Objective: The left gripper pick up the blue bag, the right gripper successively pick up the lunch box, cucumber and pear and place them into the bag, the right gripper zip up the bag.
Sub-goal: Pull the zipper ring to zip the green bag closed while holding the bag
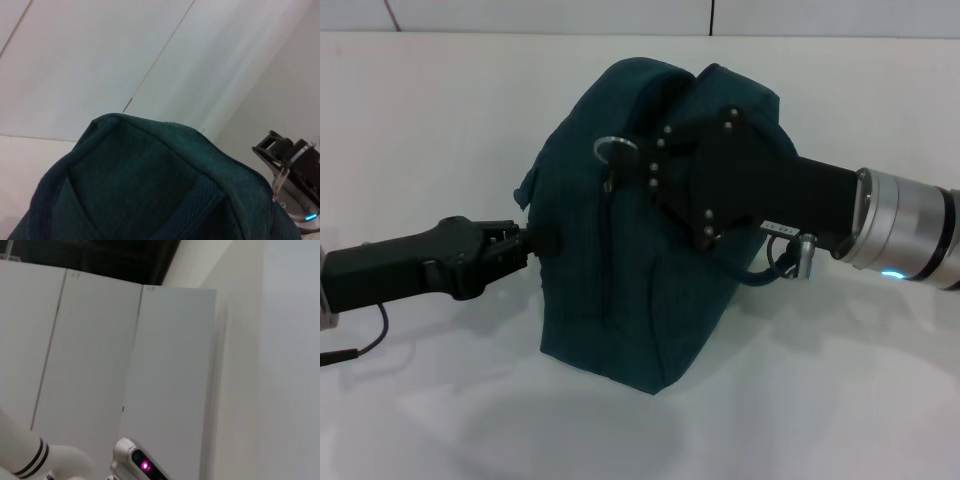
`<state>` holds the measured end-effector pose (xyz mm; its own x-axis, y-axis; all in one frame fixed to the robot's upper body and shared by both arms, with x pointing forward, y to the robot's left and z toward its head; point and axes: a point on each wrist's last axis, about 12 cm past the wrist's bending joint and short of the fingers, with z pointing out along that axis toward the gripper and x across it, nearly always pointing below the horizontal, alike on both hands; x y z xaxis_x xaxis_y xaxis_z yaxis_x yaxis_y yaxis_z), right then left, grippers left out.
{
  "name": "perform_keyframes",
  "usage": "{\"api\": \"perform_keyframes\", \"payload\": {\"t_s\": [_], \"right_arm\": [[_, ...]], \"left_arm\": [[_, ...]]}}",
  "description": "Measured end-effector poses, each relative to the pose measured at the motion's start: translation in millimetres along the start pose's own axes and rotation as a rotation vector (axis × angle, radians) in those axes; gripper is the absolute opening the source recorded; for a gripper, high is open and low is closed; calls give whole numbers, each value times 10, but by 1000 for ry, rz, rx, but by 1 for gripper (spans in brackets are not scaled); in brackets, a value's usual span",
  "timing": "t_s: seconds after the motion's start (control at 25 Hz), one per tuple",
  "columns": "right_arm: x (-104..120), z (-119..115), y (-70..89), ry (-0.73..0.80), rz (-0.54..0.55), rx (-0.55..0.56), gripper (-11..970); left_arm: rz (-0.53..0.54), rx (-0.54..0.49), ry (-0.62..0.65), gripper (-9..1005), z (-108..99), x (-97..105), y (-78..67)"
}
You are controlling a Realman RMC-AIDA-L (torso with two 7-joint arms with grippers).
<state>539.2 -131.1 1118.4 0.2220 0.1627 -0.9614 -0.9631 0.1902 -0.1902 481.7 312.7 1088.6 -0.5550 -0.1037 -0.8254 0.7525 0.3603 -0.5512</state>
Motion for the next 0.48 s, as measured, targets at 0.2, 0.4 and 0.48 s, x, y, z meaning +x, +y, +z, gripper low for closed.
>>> {"api": "perform_keyframes", "payload": {"t_s": [0.2, 0.4, 0.48], "right_arm": [[22, -26, -27, 13, 73, 26, 3], [52, -49, -76, 28, 129, 81, 3], [60, -80, -83, 22, 147, 106, 3]], "left_arm": [[3, 10, 11, 75, 23, 12, -7], [12, 23, 25, 55, 35, 37, -22], [12, 31, 27, 54, 37, 42, -31]]}}
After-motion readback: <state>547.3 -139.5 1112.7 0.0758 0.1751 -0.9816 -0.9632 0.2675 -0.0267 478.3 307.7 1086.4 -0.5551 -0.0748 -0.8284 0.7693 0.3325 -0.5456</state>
